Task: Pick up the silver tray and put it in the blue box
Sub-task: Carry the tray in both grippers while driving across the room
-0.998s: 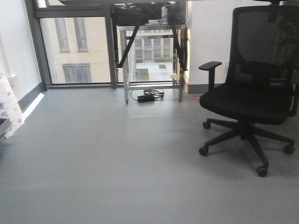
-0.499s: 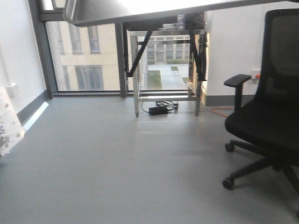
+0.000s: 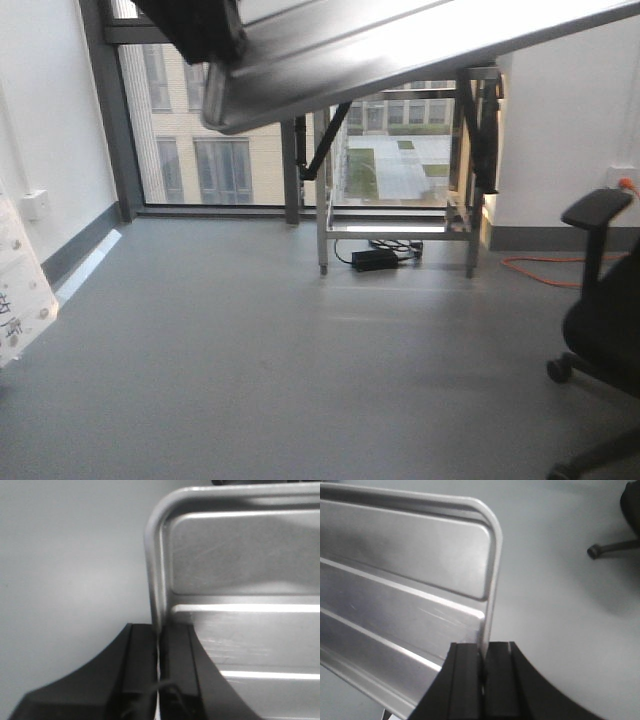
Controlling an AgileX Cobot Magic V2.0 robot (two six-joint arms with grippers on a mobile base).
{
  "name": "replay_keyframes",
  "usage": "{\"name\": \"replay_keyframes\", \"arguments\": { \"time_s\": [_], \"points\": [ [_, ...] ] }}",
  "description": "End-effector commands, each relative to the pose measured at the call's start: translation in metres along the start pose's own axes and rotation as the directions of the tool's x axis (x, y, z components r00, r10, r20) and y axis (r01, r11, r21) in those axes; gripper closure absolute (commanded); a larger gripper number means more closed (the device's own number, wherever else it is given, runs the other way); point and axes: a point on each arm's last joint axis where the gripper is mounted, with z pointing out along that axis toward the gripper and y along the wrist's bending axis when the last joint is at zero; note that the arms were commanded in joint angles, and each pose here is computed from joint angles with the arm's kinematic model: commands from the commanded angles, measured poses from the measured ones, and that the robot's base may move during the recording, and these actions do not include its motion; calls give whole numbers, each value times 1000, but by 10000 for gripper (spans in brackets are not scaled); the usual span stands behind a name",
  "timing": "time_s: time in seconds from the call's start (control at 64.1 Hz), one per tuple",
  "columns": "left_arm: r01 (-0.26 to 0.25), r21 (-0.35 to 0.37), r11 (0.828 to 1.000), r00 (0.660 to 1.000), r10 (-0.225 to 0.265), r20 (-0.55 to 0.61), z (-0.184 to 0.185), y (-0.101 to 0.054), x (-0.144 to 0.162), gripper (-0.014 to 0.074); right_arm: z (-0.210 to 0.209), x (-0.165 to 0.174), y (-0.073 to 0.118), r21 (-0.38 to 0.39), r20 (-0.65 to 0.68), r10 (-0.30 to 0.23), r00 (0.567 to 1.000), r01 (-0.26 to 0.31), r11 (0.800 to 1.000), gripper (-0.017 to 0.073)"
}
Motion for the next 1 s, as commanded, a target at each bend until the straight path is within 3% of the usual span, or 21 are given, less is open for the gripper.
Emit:
{"name": "replay_keyframes", "arguments": {
  "time_s": [0.0, 0.265, 0.499, 0.749, 0.983],
  "points": [
    [-34, 40, 999, 996, 31, 79, -24, -5, -6, 690, -15, -13, 1, -34, 143, -16, 990, 21, 999, 503],
    [-13, 40, 999, 989, 7, 145, -51, -1, -5, 690, -15, -13, 1, -34, 143, -16, 990, 21, 999, 503],
    [61, 34, 998, 975, -67, 211, -73, 5, -4, 690, -15, -13, 1, -34, 143, -16, 990, 21, 999, 503],
    [54, 3, 999, 976, -54, 210, -73, 8, -3, 690, -15, -13, 1, -34, 143, -16, 990, 21, 999, 503],
    [34, -89, 995, 973, -12, 229, -80, 17, -2, 690, -15, -13, 1, -34, 143, -16, 990, 21, 999, 503]
  ]
}}
